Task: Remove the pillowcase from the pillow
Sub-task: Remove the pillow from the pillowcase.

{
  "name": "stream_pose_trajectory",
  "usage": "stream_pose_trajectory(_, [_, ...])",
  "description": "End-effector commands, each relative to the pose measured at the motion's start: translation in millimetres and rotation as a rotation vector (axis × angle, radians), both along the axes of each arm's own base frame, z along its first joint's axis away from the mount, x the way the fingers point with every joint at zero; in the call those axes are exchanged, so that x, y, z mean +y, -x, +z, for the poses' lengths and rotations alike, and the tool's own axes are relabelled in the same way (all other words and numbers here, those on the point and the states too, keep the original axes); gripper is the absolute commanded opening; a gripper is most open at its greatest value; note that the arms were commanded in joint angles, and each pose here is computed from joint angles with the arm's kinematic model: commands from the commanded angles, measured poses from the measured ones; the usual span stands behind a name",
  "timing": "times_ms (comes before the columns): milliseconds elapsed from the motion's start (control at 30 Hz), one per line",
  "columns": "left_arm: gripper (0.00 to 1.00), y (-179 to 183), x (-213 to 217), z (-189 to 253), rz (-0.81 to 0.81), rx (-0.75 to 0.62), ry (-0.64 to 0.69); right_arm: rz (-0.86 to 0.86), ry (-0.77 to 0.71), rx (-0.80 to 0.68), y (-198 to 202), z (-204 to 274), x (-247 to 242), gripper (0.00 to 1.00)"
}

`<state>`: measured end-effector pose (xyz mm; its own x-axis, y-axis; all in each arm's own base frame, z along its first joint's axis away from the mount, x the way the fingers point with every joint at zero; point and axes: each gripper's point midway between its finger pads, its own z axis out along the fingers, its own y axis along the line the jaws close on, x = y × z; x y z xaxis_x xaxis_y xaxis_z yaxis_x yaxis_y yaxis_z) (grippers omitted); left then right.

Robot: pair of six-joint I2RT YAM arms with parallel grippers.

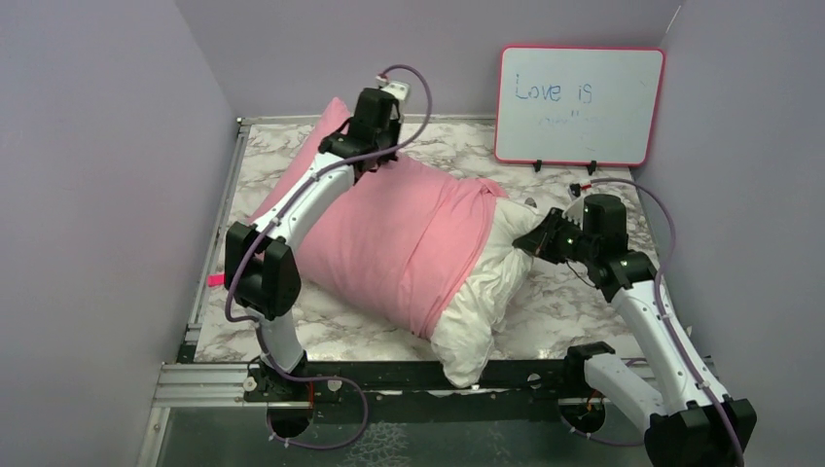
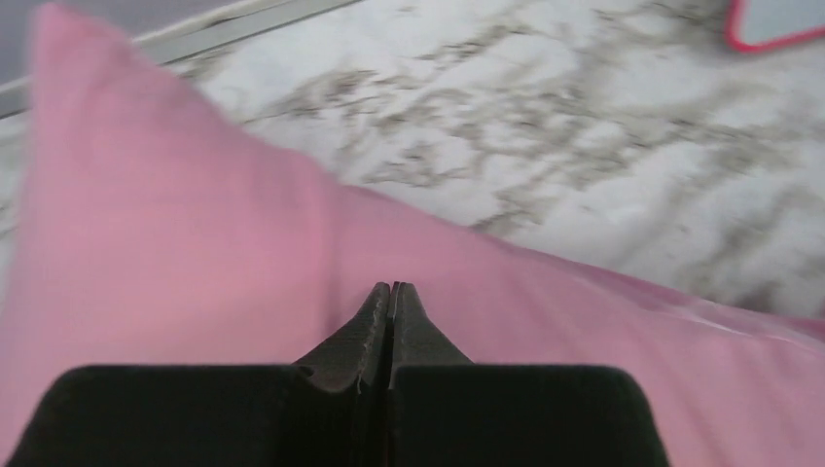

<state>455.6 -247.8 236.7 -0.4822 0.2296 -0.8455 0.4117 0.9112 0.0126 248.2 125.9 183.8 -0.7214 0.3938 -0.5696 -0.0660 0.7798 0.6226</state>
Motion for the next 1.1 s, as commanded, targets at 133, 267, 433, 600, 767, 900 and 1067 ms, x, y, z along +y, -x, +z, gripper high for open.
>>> stream_pose_trajectory(133, [0.06, 0.6, 34.6, 51.2, -0.030, -0.089, 0.059, -0.069, 0.054, -0.122, -41.0, 40.5, -12.6, 0.01])
stream_pose_trajectory(267, [0.63, 31.2, -31.4, 79.8, -0.352, -0.071, 0.267, 0.148, -0.033, -0.188, -33.5, 52.0, 19.3, 0.01])
stream_pose_trajectory(433, [0.87, 76.1, -104.7, 85.2, -0.683, -0.007, 0.363, 0.265, -0.043, -0.236, -23.9, 59.8, 30.1, 0.01])
stream_pose_trajectory(600, [0.88, 106.2, -143.8, 51.4, -0.851, 0.168, 0.404, 0.287, -0.013, -0.320, -21.0, 74.3, 28.5, 0.01])
stream_pose_trajectory(767, [0.89, 122.6, -159.3, 5.3, -0.909, 0.313, 0.312, 0.263, 0.002, -0.340, -22.9, 73.7, 25.0, 0.01])
stream_pose_trajectory(900, [0.79, 110.6, -159.5, -21.0, -0.859, 0.353, 0.253, 0.266, 0.007, -0.349, -22.4, 76.7, 25.0, 0.01])
stream_pose_trajectory(1067, [0.17, 99.0, -152.8, -12.1, -0.779, 0.309, 0.216, 0.168, 0.046, -0.298, -27.4, 64.2, 11.3, 0.01])
